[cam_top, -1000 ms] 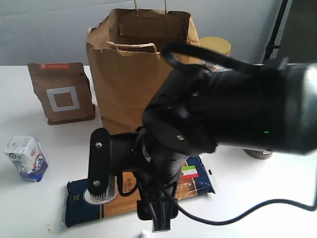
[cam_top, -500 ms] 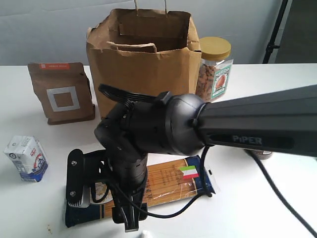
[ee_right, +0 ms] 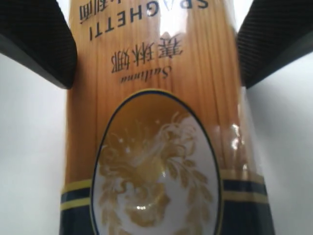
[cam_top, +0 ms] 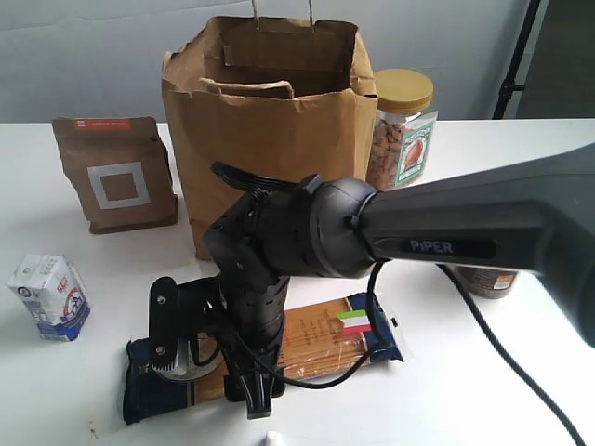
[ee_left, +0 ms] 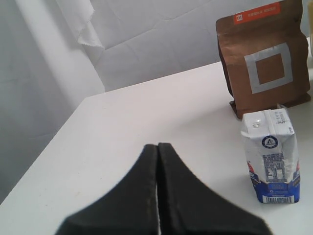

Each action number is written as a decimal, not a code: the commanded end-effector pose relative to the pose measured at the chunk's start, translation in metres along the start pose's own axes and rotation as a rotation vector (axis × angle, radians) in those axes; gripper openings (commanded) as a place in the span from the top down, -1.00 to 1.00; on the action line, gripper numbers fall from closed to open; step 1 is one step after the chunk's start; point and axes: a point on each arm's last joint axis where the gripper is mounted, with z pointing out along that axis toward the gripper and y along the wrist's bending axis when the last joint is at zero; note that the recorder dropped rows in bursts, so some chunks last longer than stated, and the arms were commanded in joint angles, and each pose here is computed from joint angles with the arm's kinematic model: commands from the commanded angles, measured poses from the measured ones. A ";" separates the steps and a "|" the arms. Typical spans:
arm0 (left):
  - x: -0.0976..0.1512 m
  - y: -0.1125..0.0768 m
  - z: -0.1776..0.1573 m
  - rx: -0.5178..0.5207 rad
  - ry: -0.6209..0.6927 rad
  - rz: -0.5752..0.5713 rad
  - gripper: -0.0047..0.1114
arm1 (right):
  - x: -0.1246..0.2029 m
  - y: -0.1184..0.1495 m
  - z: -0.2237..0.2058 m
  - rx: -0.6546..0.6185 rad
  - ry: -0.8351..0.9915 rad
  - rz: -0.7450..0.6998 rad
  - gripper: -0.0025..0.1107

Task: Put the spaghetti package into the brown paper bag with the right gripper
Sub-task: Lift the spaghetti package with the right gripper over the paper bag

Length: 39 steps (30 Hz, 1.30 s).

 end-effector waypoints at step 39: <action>0.001 -0.001 0.001 0.005 -0.001 -0.007 0.92 | -0.002 -0.034 -0.310 0.940 -1.508 0.245 0.96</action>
